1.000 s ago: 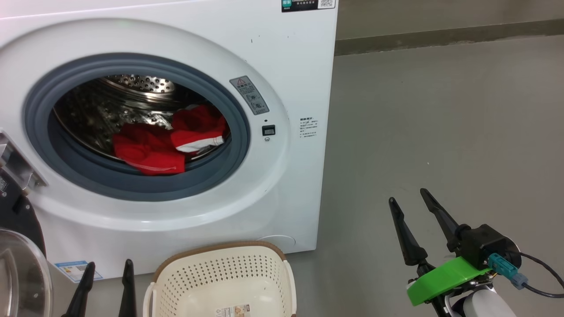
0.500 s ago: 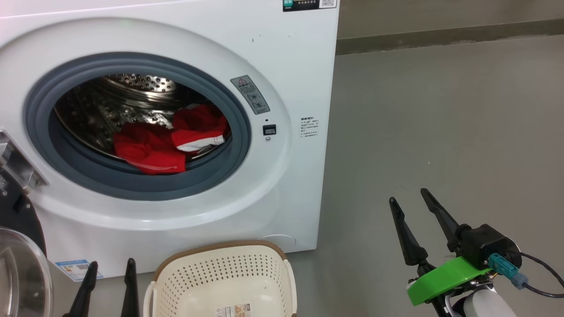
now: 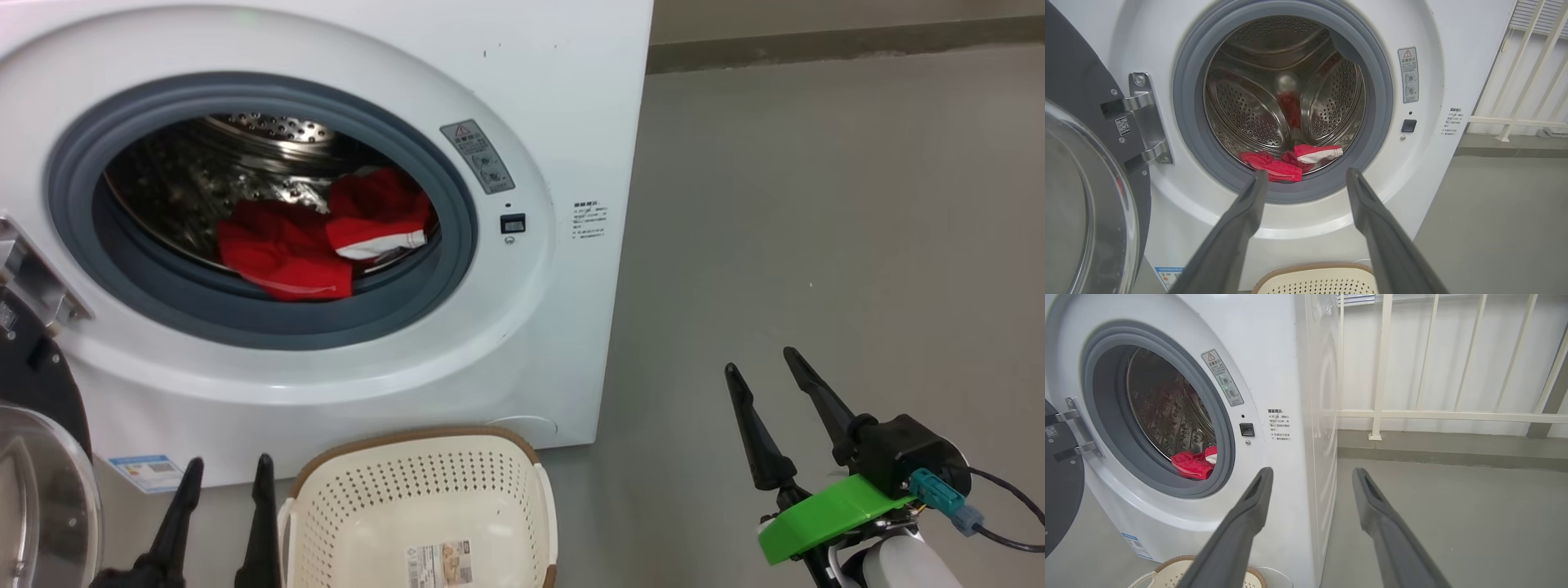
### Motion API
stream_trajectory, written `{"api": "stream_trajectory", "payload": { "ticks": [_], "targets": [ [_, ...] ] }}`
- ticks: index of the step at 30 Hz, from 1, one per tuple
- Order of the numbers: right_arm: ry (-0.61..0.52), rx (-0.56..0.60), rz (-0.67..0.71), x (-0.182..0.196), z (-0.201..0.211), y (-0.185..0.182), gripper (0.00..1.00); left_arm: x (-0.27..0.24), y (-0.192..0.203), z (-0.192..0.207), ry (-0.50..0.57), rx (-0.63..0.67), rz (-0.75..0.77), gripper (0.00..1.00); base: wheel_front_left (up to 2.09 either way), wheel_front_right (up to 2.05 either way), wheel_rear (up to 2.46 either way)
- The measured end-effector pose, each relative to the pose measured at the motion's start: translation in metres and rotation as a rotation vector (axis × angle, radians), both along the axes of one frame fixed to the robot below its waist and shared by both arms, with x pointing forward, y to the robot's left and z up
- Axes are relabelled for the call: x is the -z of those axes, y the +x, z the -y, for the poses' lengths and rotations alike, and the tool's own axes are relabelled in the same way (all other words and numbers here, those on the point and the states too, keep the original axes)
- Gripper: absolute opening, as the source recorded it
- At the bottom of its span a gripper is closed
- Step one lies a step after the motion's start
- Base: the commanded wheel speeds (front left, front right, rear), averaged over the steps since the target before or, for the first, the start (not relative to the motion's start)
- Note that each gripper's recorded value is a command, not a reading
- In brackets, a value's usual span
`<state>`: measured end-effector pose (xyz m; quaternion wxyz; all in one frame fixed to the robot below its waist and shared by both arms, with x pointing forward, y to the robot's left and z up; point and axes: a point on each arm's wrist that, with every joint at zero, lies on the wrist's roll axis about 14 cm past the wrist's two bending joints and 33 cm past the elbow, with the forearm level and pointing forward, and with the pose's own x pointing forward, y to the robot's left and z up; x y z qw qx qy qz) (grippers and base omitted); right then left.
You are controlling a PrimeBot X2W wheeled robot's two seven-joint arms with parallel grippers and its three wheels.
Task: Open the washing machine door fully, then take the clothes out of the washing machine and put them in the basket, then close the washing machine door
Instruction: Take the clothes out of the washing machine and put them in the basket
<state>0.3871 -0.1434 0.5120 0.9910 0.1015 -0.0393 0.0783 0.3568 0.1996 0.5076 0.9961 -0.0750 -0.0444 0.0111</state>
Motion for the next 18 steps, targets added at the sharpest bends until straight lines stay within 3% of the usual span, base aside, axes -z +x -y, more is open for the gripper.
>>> {"api": "stream_trajectory", "payload": {
  "ticks": [18],
  "targets": [
    [-0.022,-0.056,-0.052,0.026,-0.011,0.048,1.0,0.0,0.093,0.009,0.048,-0.039,-0.006,1.0,0.0,0.0,0.0]
  ]
}}
